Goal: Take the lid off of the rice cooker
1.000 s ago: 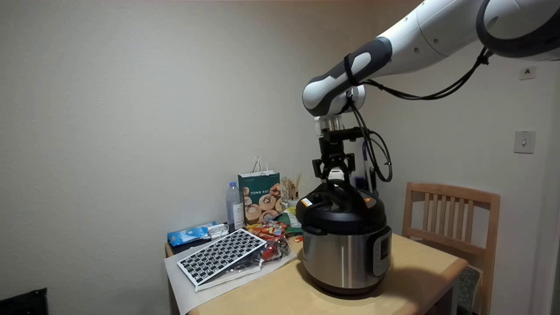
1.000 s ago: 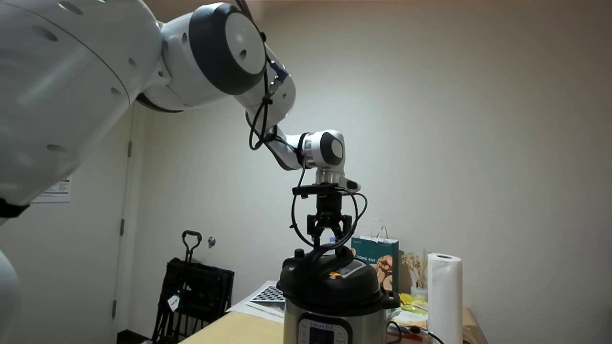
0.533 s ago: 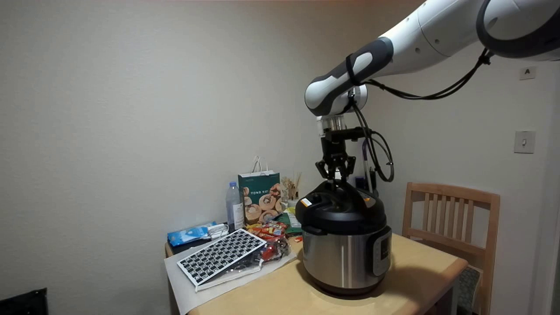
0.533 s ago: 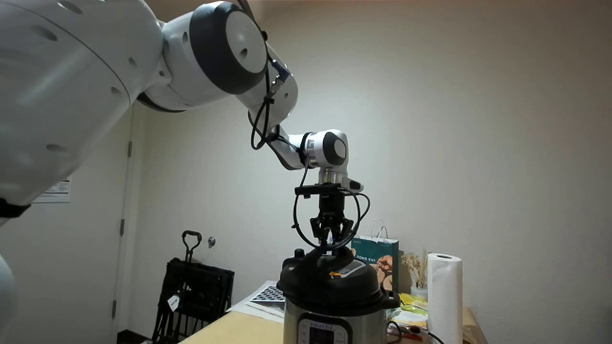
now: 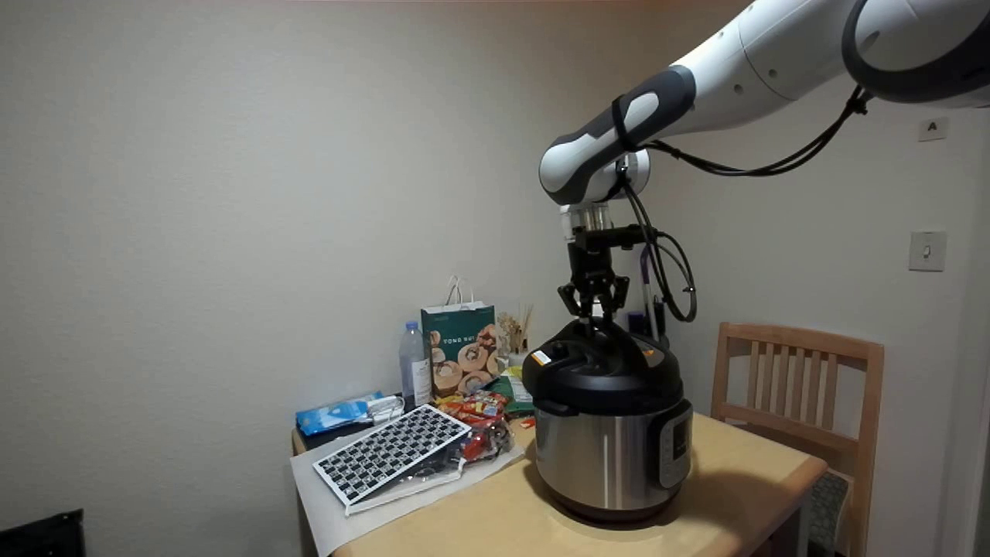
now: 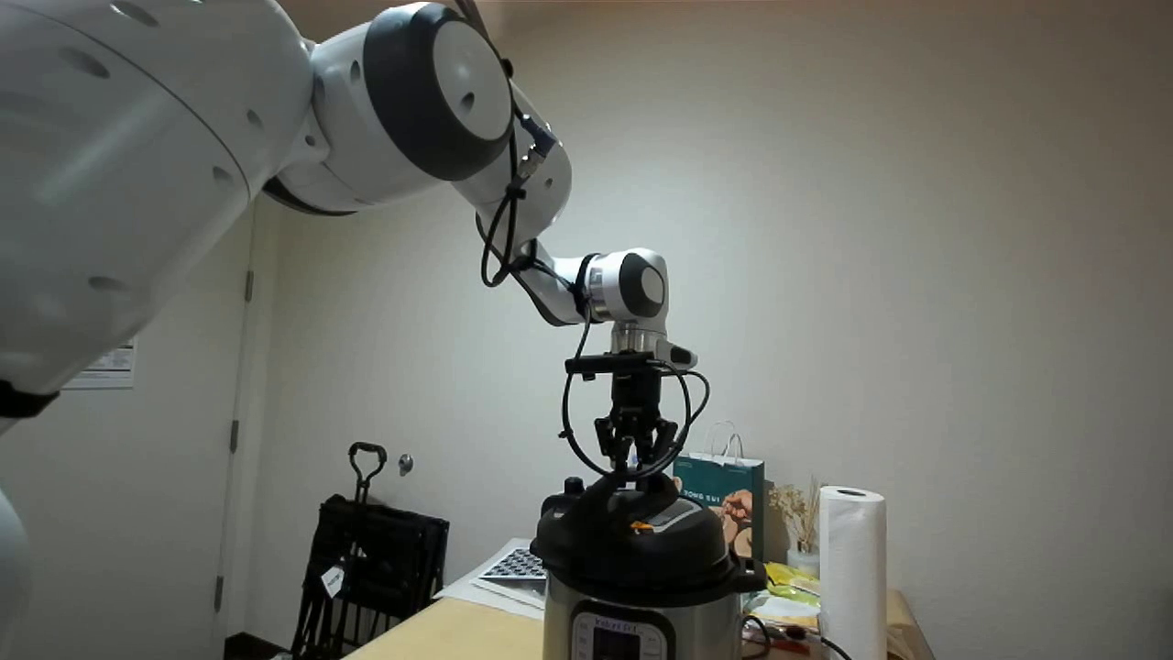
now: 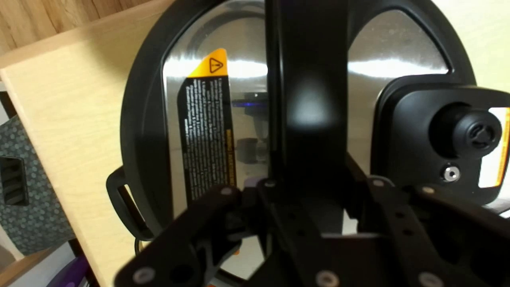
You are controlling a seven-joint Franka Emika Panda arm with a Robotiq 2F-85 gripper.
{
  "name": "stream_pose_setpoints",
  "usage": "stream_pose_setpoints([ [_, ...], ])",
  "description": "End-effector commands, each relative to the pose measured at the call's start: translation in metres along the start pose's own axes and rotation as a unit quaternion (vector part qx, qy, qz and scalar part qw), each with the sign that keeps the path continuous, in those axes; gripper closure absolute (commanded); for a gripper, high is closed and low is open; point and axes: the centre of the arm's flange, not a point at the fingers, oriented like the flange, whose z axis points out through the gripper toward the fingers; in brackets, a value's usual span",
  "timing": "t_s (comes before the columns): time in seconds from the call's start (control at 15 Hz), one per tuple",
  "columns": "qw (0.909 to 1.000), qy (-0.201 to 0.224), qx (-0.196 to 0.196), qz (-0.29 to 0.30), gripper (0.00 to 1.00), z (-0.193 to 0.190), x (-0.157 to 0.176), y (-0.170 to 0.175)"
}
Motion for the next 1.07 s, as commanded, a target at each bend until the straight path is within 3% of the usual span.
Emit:
stream_pose_setpoints([
  [0.0,0.9993,-0.006,0.036,0.001,0.89,-0.006,-0.011,0.006],
  [0.33,0.9977,-0.007,0.066,0.014,0.89,-0.013,-0.016,0.01],
  [0.6,0.9976,-0.002,0.061,0.033,0.89,-0.008,-0.014,0.01],
  [0.67,0.9984,-0.001,0.041,0.039,0.89,-0.006,-0.015,0.01],
  [0.73,0.999,-0.003,0.023,0.038,0.39,-0.005,-0.017,0.009],
  [0.8,0.9989,-0.01,0.038,0.024,0.37,0.001,0.001,0.009],
  [0.87,0.999,-0.009,0.037,0.024,0.57,0.0,0.001,0.007],
  [0.93,0.999,-0.009,0.037,0.023,0.25,0.001,0.001,0.006],
  [1.0,0.999,-0.009,0.037,0.024,0.19,0.002,0.001,0.006],
])
